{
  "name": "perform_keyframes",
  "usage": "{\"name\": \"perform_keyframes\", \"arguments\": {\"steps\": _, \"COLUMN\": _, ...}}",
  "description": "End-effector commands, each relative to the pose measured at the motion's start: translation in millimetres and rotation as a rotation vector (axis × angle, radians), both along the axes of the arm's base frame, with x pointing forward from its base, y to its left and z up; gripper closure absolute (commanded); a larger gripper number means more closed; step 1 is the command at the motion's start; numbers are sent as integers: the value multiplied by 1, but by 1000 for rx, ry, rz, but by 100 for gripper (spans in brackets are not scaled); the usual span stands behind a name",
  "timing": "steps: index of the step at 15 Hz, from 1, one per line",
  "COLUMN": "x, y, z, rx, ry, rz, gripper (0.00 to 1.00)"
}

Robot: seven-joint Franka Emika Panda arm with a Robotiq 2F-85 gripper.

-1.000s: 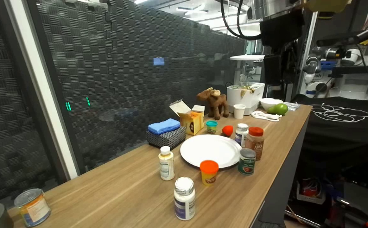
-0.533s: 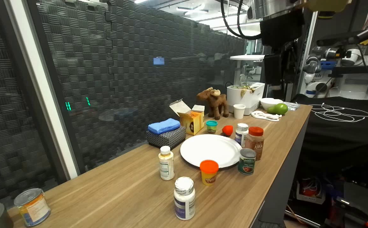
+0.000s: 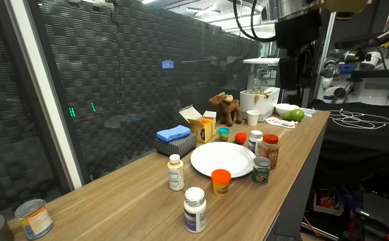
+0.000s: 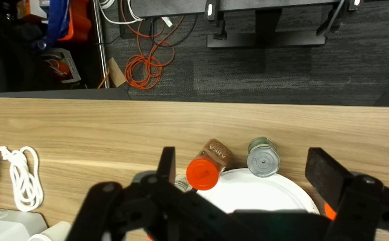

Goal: Put the objects on the table onto the tray

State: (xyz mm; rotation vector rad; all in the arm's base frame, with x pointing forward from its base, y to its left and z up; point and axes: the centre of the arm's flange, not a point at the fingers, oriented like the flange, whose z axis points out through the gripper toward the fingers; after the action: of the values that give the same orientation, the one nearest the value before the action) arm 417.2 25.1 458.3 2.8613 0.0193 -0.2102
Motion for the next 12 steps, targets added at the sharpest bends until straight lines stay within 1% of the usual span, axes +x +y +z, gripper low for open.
{"name": "perform_keyframes", "arguments": {"steps": 1, "x": 0, "y": 0, "z": 0, "rx": 0, "ry": 0, "rz": 0, "gripper": 0}}
{"name": "perform_keyframes", "arguments": {"steps": 5, "x": 0, "y": 0, "z": 0, "rx": 0, "ry": 0, "rz": 0, "gripper": 0}}
{"name": "perform_keyframes", "arguments": {"steps": 6, "x": 5, "y": 1, "z": 2, "rx": -10, "ry": 6, "rz": 9, "gripper": 0}}
{"name": "perform_keyframes", "arguments": {"steps": 8, "x": 16, "y": 6, "z": 8, "rx": -16, "ry": 9, "rz": 27, "gripper": 0}}
{"name": "perform_keyframes", "arguments": {"steps": 10, "x": 37, "y": 14, "z": 13, "rx": -30, "ry": 14, "rz": 45, "gripper": 0}}
{"name": "perform_keyframes", "arguments": {"steps": 12, "x": 61, "y": 30, "z": 15, "rx": -10, "ry": -25, "rz": 76, "gripper": 0}}
